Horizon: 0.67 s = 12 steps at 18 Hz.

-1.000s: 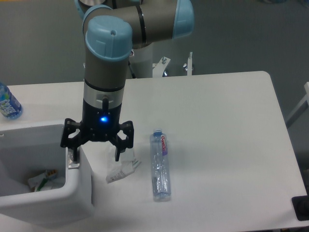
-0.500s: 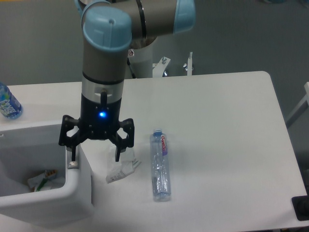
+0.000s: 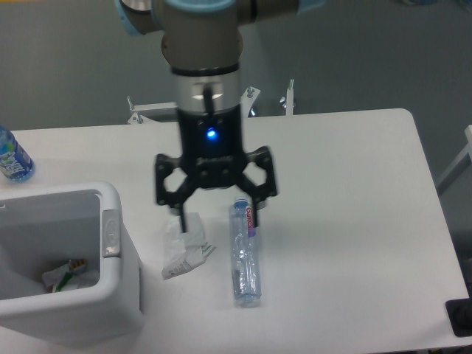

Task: Open the trash can
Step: 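Lift the gripper away from the trash can toward the tissue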

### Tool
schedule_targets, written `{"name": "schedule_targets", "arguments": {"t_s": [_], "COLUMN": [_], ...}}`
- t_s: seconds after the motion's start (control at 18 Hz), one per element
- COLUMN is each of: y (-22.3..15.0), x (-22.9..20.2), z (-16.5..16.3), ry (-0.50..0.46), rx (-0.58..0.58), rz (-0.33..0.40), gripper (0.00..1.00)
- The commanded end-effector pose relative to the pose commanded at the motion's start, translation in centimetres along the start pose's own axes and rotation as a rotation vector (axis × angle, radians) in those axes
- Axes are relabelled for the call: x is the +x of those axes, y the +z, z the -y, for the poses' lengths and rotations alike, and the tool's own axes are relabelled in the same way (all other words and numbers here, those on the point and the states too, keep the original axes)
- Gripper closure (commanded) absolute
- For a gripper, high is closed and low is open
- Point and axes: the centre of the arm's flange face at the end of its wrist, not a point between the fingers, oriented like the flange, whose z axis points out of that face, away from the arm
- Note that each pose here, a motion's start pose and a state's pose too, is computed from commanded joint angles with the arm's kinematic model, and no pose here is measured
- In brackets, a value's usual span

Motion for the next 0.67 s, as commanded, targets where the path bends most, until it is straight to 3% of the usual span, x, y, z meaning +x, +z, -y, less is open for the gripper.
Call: {"name": "schedule_targets", "arguments": {"t_s": [0.22,0.44,0.67], "y": [0.3,2.0,2.1], "x": [-3.4,-4.2,-5.7], "z": [-2.2,-4.7,-5.5], "ry": [0.131,0.262,0.281], "rx": [-0.093,-0.203,-0.224], "rz": [0.024,0.047,0.062], "gripper": [0.0,0.0,0.0]}}
